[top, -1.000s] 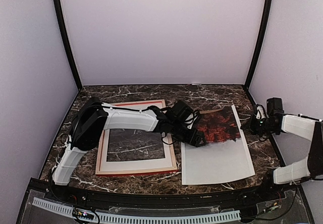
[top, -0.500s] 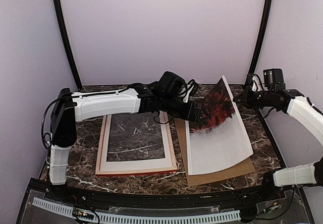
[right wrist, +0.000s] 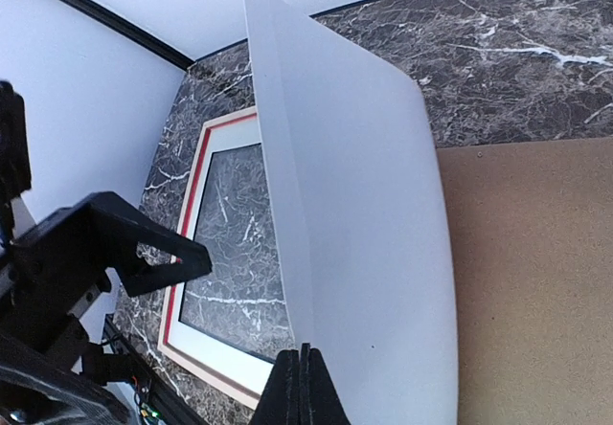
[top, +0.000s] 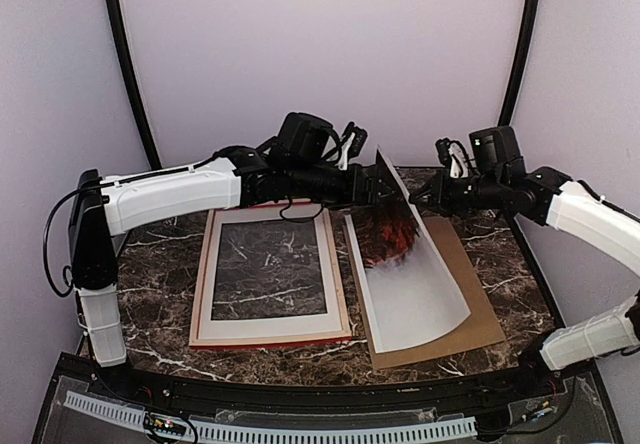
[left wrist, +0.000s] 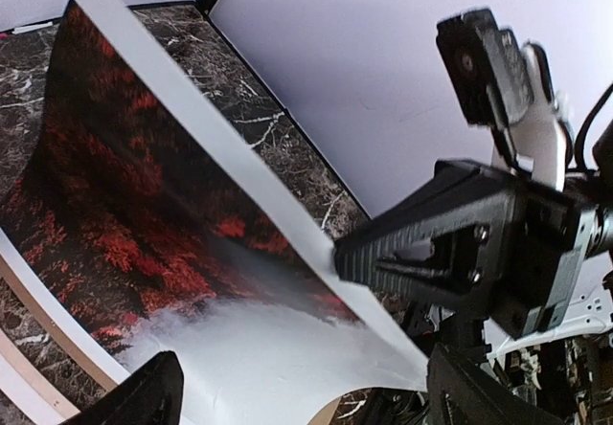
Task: Put the photo into the frame
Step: Pass from the right arm to the left
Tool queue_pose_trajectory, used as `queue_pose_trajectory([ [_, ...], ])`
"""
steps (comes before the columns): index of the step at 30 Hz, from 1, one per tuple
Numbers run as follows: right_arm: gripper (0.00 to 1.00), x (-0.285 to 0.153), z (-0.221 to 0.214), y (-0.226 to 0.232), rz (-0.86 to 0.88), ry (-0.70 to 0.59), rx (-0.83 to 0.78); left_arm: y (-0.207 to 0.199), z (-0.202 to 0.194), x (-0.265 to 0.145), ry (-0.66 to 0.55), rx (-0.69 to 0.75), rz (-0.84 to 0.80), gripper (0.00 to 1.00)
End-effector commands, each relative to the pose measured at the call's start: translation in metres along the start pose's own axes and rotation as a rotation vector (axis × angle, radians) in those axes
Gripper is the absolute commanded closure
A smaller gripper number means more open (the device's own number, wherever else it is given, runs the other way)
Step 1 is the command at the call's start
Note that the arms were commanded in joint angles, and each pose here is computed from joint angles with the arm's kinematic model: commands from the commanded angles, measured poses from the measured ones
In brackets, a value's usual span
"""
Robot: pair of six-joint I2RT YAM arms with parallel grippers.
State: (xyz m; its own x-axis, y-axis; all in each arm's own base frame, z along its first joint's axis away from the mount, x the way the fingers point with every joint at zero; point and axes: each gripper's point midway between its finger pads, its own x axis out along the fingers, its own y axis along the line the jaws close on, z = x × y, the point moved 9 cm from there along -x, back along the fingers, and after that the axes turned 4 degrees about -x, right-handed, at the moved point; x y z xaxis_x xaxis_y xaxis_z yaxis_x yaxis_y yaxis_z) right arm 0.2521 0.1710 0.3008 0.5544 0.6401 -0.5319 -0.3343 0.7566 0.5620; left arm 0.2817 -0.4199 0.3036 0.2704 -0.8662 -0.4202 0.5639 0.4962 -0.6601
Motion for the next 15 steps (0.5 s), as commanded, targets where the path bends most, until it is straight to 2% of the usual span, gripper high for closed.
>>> queue_pose_trajectory([
  [1,1.0,0.011,0.007,0.028,0.026,-0.062,-0.016,-0.003,0.025,-0.035,-0.113,-0.07,-0.009,0.1],
  [9,1.0,0.039,-0.006,0.056,0.036,-0.019,-0.055,0.029,0.026,-0.041,-0.133,-0.174,0.049,0.12],
  [15,1.0,0.052,-0.015,0.065,0.036,0.0,-0.065,0.042,0.024,-0.039,-0.141,-0.193,0.069,0.16],
])
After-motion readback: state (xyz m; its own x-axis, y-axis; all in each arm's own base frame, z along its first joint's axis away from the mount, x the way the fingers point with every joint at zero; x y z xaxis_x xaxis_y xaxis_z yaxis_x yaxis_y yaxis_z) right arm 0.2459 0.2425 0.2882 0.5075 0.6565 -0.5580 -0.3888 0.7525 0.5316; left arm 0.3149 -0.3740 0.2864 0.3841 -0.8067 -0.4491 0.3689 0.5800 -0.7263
